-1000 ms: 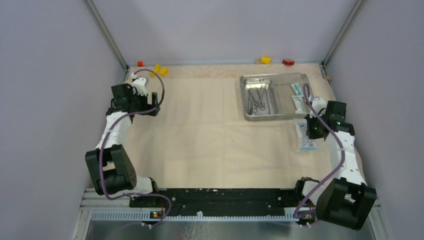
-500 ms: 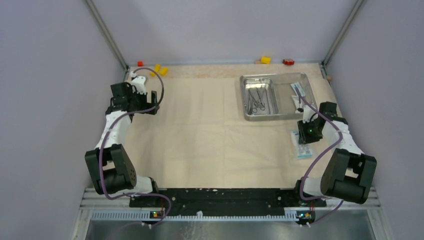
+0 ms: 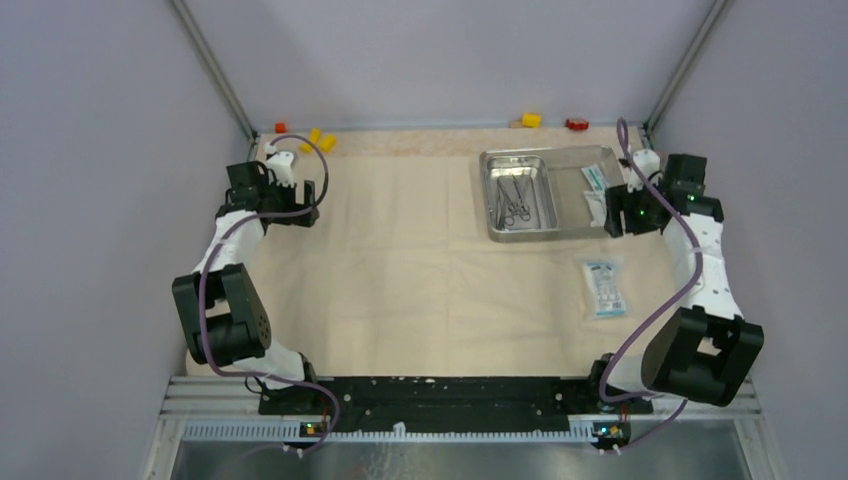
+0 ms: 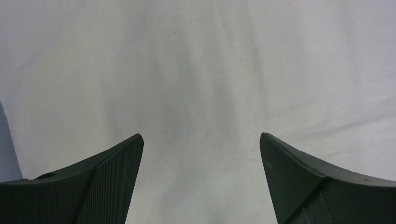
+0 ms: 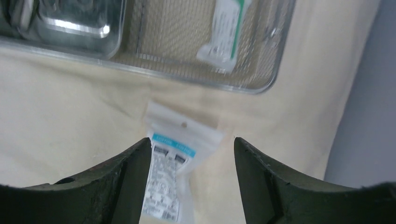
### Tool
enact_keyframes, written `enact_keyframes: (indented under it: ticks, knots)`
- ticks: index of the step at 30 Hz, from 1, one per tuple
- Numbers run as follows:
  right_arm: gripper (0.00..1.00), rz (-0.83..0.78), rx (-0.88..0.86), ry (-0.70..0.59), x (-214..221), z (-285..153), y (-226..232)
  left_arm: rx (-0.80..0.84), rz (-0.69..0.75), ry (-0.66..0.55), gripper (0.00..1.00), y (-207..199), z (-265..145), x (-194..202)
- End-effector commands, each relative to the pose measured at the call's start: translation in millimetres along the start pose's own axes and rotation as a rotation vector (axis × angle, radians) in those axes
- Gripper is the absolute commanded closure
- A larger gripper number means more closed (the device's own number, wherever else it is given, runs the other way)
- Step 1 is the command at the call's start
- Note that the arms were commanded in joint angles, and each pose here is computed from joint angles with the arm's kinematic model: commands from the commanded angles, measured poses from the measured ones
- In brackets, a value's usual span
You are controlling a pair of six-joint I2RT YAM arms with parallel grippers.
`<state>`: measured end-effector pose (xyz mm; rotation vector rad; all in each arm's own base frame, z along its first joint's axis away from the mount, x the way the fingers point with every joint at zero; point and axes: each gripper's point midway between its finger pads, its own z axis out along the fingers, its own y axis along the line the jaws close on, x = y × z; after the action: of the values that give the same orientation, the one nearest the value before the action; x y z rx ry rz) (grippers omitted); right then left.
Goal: Open and lay out the surgical kit
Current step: Place the medical item in the surgical kit, then pick up the medical item from the container.
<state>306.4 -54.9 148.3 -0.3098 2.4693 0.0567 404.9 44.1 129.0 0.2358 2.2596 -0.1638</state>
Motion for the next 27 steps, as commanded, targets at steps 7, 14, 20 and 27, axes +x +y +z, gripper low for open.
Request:
enact_keyframes:
  ticks: [7,14,20,27]
  knots:
    - [0.38,-0.009,0.026,-0.147,-133,55,-38,0.039,-0.023,-0.07,0.01,-3,5,-22]
    - [0.39,-0.041,0.033,0.002,-132,125,-52,0.08,-0.025,-0.093,0.01,-12,-1,-28]
    - [0.39,-0.04,0.03,0.132,-94,168,-57,0.092,-0.026,-0.096,0.01,-15,-2,-29]
    - [0.44,-0.038,0.023,0.206,-65,182,-54,0.103,-0.028,-0.089,0.01,-16,0,-26]
